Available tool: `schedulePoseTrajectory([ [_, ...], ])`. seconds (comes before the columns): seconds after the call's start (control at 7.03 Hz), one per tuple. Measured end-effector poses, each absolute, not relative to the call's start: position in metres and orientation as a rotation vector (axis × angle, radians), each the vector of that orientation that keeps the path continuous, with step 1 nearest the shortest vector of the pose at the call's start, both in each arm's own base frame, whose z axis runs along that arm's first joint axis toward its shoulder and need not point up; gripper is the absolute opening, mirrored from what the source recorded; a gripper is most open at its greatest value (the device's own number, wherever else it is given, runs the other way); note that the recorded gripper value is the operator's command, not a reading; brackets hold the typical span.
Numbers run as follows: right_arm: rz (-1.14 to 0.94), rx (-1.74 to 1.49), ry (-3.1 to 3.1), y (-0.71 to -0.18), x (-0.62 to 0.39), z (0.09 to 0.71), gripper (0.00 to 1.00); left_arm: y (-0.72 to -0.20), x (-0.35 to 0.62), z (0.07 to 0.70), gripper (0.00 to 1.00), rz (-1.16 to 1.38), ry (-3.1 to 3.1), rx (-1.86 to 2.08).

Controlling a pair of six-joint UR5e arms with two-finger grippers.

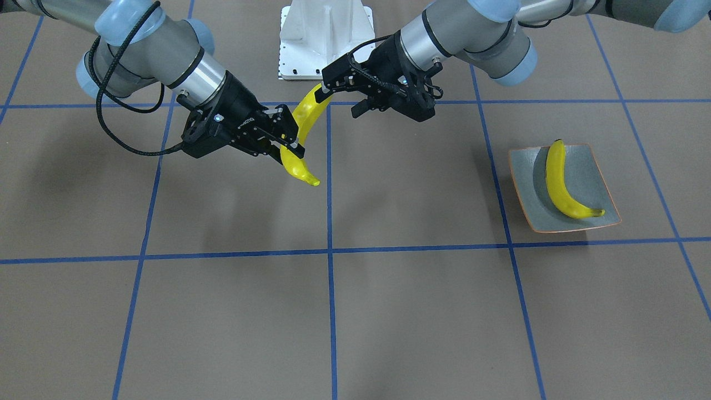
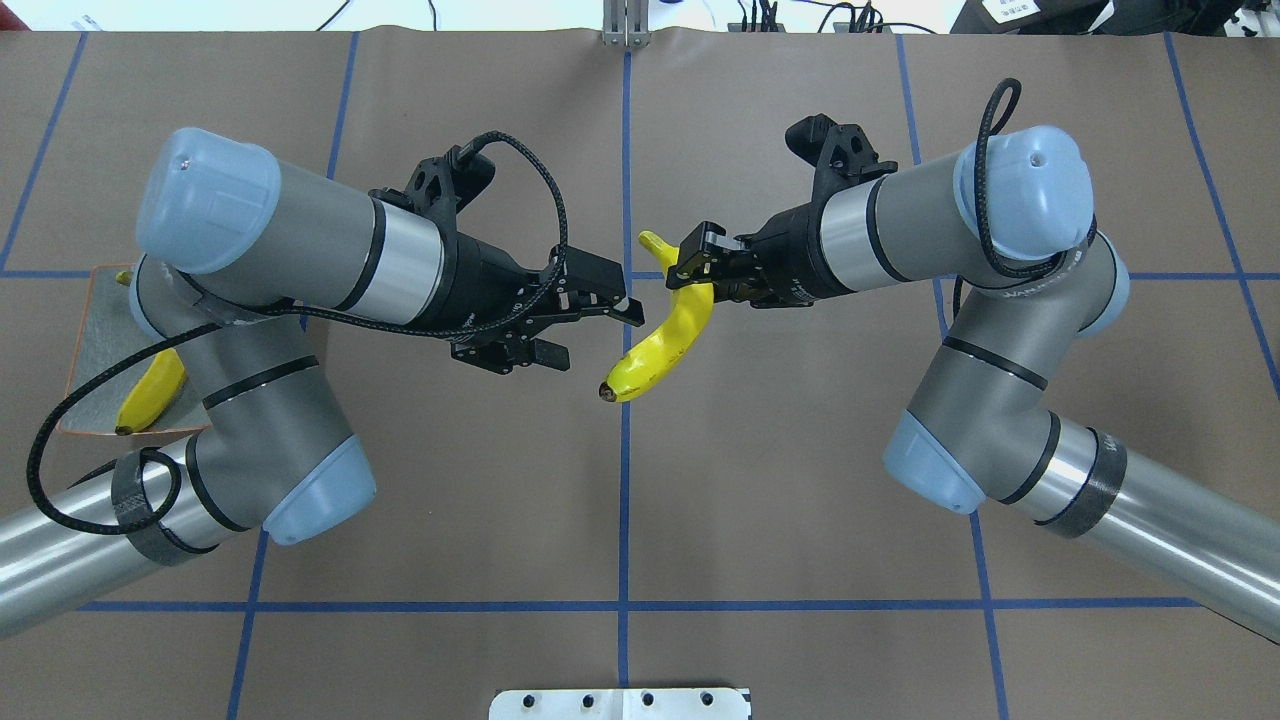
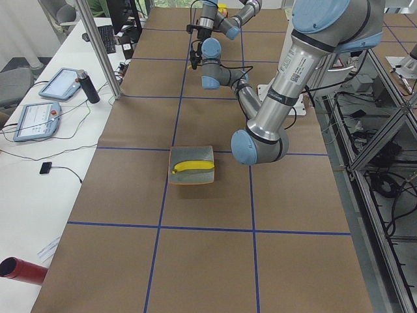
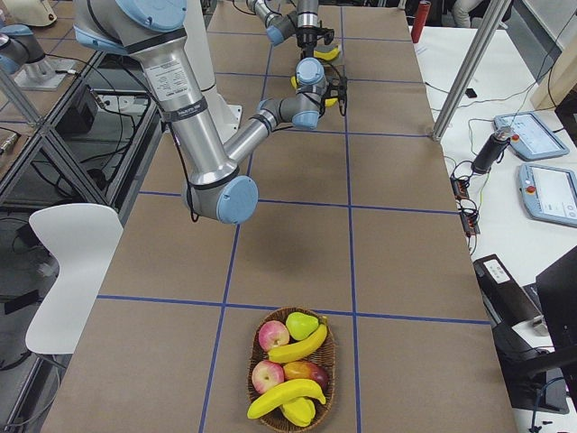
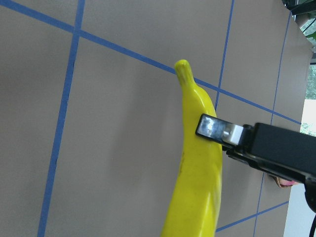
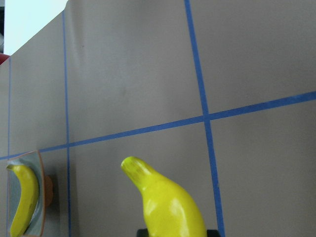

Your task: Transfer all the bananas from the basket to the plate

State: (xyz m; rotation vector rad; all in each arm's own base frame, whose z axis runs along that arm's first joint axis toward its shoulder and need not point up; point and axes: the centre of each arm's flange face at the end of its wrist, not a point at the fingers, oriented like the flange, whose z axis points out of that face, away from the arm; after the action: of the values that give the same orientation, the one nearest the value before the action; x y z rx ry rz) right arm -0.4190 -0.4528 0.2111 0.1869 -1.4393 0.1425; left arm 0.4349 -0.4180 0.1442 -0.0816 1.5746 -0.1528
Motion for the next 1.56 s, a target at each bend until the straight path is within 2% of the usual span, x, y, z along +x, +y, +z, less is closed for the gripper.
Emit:
schedulePoseTrajectory([
  [0.28, -0.085, 0.395, -1.451, -0.448, -0.418, 0.212, 0.00, -0.417, 0.436, 0.141, 1.00, -0.149, 1.578, -0.081],
  [0.57, -0.215, 0.526, -1.442, -0.446, -0.420, 0.200, 0.00, -0.414, 0.447, 0.132, 1.00, -0.133, 1.583, -0.090],
  [1.56, -0.239, 0.568, -1.446, -0.450, -0.418, 0.189, 0.00, -0.393, 0.472, 0.129, 1.00, -0.087, 1.581, -0.126],
])
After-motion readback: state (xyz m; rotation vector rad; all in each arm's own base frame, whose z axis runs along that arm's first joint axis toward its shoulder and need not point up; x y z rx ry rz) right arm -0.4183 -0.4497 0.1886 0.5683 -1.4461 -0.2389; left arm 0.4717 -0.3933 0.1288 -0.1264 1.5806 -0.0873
